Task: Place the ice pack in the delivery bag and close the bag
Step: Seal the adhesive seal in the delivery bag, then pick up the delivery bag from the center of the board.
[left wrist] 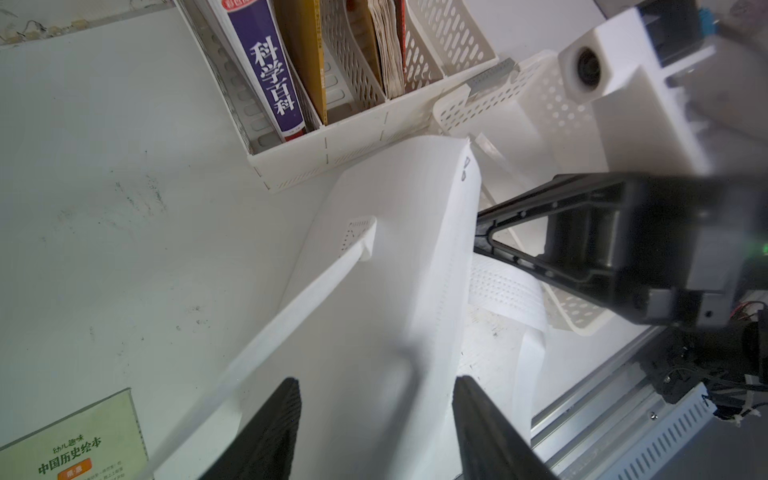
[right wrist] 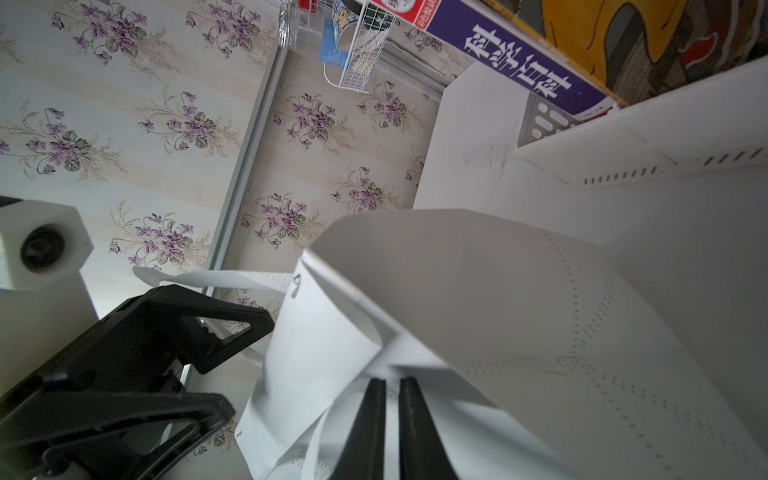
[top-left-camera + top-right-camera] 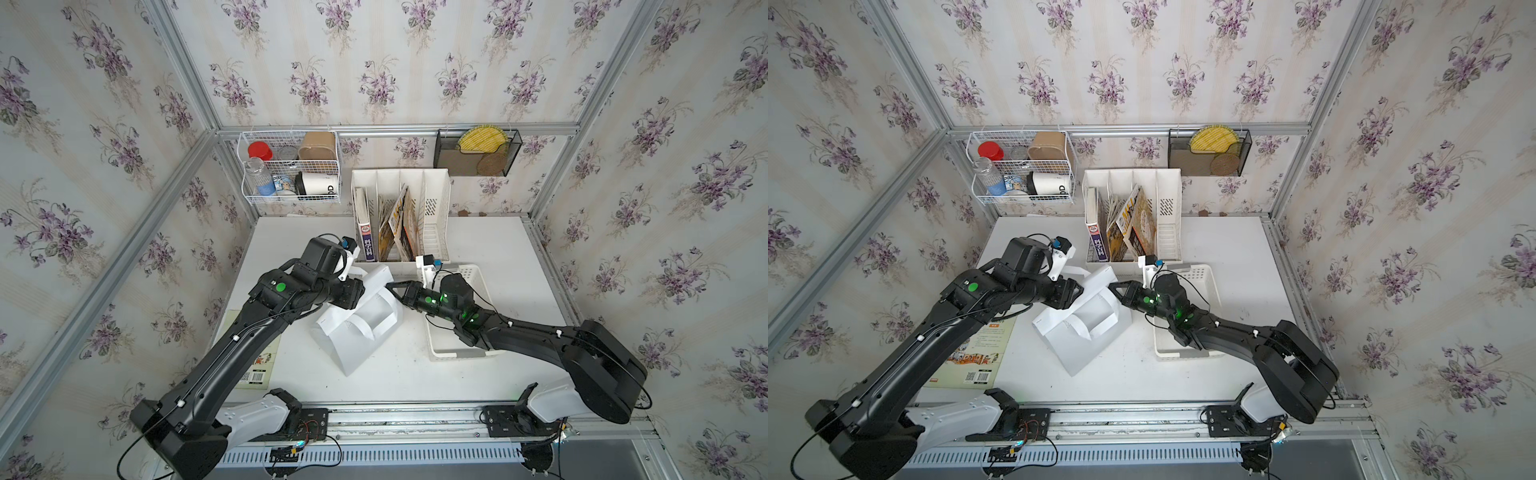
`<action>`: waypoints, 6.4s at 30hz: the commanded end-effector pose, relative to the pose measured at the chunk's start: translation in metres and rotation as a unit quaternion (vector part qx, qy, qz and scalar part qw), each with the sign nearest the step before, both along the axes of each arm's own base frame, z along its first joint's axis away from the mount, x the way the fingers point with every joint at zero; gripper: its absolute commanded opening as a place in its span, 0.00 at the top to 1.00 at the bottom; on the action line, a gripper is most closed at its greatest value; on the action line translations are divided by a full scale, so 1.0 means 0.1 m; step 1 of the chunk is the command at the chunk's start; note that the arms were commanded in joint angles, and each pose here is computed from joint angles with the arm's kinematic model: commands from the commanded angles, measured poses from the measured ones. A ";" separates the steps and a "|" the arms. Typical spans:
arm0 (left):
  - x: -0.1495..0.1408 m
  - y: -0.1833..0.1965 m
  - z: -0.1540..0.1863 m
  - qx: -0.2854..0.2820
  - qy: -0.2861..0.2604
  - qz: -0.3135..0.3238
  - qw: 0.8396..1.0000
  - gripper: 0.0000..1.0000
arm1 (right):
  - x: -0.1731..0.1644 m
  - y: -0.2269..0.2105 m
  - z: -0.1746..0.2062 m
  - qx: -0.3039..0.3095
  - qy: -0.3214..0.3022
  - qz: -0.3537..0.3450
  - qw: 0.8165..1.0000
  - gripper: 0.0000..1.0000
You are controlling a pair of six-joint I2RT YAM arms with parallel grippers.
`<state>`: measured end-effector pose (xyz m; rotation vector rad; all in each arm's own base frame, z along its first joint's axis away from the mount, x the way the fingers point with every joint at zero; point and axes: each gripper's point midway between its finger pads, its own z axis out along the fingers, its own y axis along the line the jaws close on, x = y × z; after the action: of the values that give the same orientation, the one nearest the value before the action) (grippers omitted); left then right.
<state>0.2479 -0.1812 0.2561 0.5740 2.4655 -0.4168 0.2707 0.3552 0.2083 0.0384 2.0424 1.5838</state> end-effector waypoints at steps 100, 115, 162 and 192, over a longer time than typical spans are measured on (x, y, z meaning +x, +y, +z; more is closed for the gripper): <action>0.47 -0.71 -0.01 -0.084 0.065 -0.047 0.993 0.51 | -0.37 0.01 -0.34 -0.071 0.002 0.066 0.995 0.60; 0.59 -0.88 -0.23 -0.071 0.093 -0.067 0.991 0.66 | -0.36 0.00 -0.36 -0.072 0.003 0.060 0.996 0.61; -0.10 -0.33 -0.29 -0.030 0.113 -0.049 0.992 1.00 | -0.37 -0.02 -0.40 -0.081 0.013 0.058 0.995 0.55; -0.48 -0.06 -0.25 -0.064 0.118 0.011 0.991 0.57 | -0.36 0.06 -0.46 -0.082 0.027 0.072 0.994 0.53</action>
<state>0.1980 -0.1887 0.2369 0.4762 2.6188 -0.6905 0.2342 0.3579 0.1566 -0.1212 2.2728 1.4835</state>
